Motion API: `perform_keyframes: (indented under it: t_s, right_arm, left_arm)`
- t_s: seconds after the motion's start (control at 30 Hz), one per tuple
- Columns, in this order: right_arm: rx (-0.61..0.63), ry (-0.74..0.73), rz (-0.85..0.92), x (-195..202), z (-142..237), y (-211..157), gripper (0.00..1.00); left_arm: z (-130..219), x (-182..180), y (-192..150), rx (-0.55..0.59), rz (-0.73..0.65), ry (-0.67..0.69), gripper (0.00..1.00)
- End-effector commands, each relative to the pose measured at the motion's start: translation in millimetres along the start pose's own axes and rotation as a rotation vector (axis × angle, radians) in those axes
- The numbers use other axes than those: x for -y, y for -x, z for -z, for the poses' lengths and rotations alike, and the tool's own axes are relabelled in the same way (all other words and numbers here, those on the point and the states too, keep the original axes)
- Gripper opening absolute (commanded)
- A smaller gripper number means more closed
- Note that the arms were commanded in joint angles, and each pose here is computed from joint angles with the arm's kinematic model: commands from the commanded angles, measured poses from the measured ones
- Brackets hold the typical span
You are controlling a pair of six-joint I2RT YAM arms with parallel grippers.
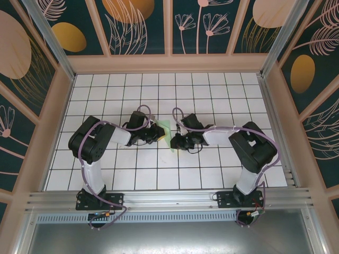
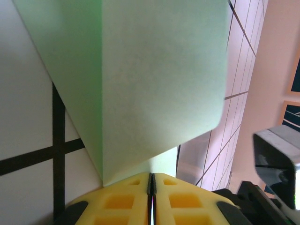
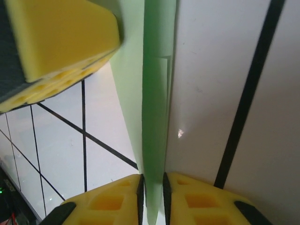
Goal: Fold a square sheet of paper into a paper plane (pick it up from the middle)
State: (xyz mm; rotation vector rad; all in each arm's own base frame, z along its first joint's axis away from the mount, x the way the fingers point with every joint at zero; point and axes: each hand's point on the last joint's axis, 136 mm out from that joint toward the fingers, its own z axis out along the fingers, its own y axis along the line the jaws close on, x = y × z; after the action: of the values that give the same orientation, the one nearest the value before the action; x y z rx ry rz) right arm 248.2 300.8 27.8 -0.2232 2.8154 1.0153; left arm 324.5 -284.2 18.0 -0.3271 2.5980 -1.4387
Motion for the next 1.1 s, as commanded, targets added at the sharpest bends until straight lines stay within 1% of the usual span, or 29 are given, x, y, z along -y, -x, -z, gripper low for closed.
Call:
perform_keyframes:
  t_s: [0.0,0.03,0.17,0.27,0.37,0.53,0.8,0.93,1.07]
  right_arm:
    - [0.096,-0.001,0.041,-18.3,21.8,22.3,0.24]
    - [0.095,0.009,0.042,-20.8,20.7,23.7,0.23]
    - [0.053,0.053,0.045,-30.1,2.1,24.9,0.1]
    - [0.037,0.072,0.037,-32.3,-11.1,27.0,0.05]
    - [0.029,0.076,0.03,-29.7,-19.0,27.5,0.02]
    - [-0.024,0.059,0.049,-18.7,-24.5,14.0,0.01]
    - [-0.146,0.024,0.079,4.7,-21.8,-29.1,0.0]
    - [-0.174,0.019,0.096,8.8,-16.6,-41.2,0.0]
    - [-0.2,0.02,0.096,14.0,-11.8,-55.0,0.01]
  left_arm:
    - [-3.5,-63.3,-10.0,0.015,0.094,0.201,0.13]
    - [-3.4,-63.4,-9.9,0.015,0.094,0.202,0.13]
    - [-3.4,-62.9,-9.2,0.016,0.093,0.204,0.12]
    - [-3.1,-64.2,-9.5,0.017,0.094,0.21,0.11]
    - [-3.1,-65.2,-9.1,0.018,0.094,0.215,0.1]
    - [-2.9,-71.2,-8.9,0.021,0.096,0.242,0.09]
    - [2.3,-91.6,-4.2,0.054,0.091,0.357,0.0]
    - [4.0,-99.3,-2.4,0.061,0.081,0.402,0.0]
    - [3.5,-102.2,-1.9,0.06,0.08,0.412,0.0]
